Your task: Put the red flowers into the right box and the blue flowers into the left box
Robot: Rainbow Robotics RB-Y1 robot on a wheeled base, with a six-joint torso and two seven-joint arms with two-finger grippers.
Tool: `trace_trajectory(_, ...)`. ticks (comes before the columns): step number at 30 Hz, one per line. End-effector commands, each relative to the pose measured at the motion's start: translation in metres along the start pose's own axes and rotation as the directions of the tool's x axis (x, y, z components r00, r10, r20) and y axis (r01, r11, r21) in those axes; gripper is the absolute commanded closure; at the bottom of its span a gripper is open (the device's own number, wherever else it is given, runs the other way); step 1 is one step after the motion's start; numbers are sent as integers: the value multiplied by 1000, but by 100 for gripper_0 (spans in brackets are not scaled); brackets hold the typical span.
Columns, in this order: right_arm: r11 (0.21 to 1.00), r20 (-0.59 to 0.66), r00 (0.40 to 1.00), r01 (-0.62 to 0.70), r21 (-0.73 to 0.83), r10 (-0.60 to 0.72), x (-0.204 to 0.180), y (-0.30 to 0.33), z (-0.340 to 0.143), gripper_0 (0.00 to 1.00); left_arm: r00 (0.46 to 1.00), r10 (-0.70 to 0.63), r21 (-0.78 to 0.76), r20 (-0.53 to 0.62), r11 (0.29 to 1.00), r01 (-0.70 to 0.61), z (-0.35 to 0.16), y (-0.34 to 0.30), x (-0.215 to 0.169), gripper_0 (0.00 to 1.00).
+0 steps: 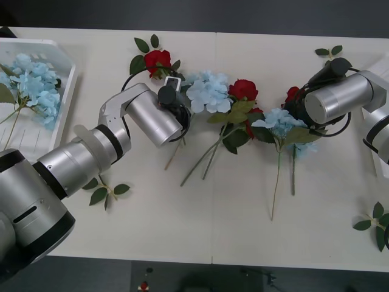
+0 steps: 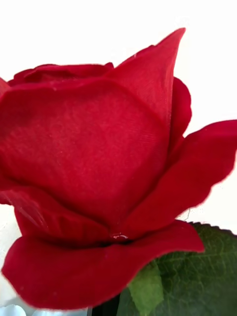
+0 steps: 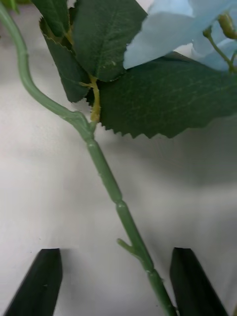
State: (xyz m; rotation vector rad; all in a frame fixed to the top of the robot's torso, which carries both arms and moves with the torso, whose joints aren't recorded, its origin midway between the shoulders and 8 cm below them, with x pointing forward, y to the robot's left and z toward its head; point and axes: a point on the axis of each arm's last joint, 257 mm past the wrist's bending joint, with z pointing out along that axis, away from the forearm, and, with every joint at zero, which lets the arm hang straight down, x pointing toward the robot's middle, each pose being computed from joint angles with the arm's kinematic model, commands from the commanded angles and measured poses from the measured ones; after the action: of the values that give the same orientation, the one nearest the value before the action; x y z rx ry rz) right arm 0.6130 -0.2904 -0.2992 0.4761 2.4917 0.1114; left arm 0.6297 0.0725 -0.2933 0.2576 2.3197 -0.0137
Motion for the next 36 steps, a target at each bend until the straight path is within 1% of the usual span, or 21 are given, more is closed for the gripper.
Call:
trace_trajectory(1, 994, 92, 991, 103, -22, -101, -45, 22, -28, 100, 999, 30, 17, 36, 999, -30, -6, -13, -22, 100)
trace_trajectory(4, 991, 110, 985, 132, -9, -130, -65, 15, -50, 100, 999, 31, 14, 34, 999, -31, -6, -12, -21, 100)
trace_trajectory(7, 983, 104, 978, 183, -3, -182, -86, 3, -81, 100, 999, 29, 9, 35, 1000, -30, -6, -8, -22, 100)
trace_trajectory(12, 962, 79, 959, 272, -14, -271, -107, -23, -122, 100, 999, 28, -17, 37, 999, -27, -5, 19, -17, 100)
trace_trajectory(17, 938, 53, 938, 344, -39, -342, -113, -36, -148, 100, 998, 35, -38, 43, 999, -34, -11, 62, 4, 100)
trace_trajectory(19, 932, 46, 932, 361, -39, -360, -112, -38, -152, 100, 998, 36, -38, 45, 999, -34, -13, 68, 9, 100)
trace_trajectory(20, 916, 27, 917, 399, -49, -398, -109, -38, -161, 100, 998, 45, -39, 50, 998, -43, -21, 85, 23, 100)
trace_trajectory(24, 903, -16, 906, 420, -87, -423, -91, -27, -173, 100, 997, 58, -31, 60, 998, -56, -41, 109, 48, 100)
trace_trajectory(25, 895, -29, 898, 435, -100, -439, -83, -20, -176, 100, 996, 61, -24, 62, 998, -60, -50, 115, 59, 100)
trace_trajectory(30, 901, -29, 904, 423, -95, -428, -77, -10, -182, 100, 995, 75, -14, 63, 997, -74, -77, 133, 89, 100)
trace_trajectory(34, 911, -7, 912, 411, -39, -411, -96, -30, -189, 100, 994, 85, -6, 73, 996, -84, -91, 142, 109, 100)
trace_trajectory(35, 915, -3, 916, 402, -28, -402, -101, -37, -192, 100, 993, 87, -3, 79, 996, -87, -92, 142, 110, 99)
trace_trajectory(36, 920, -3, 920, 393, -15, -393, -105, -45, -194, 100, 993, 88, -2, 79, 996, -89, -93, 143, 111, 94)
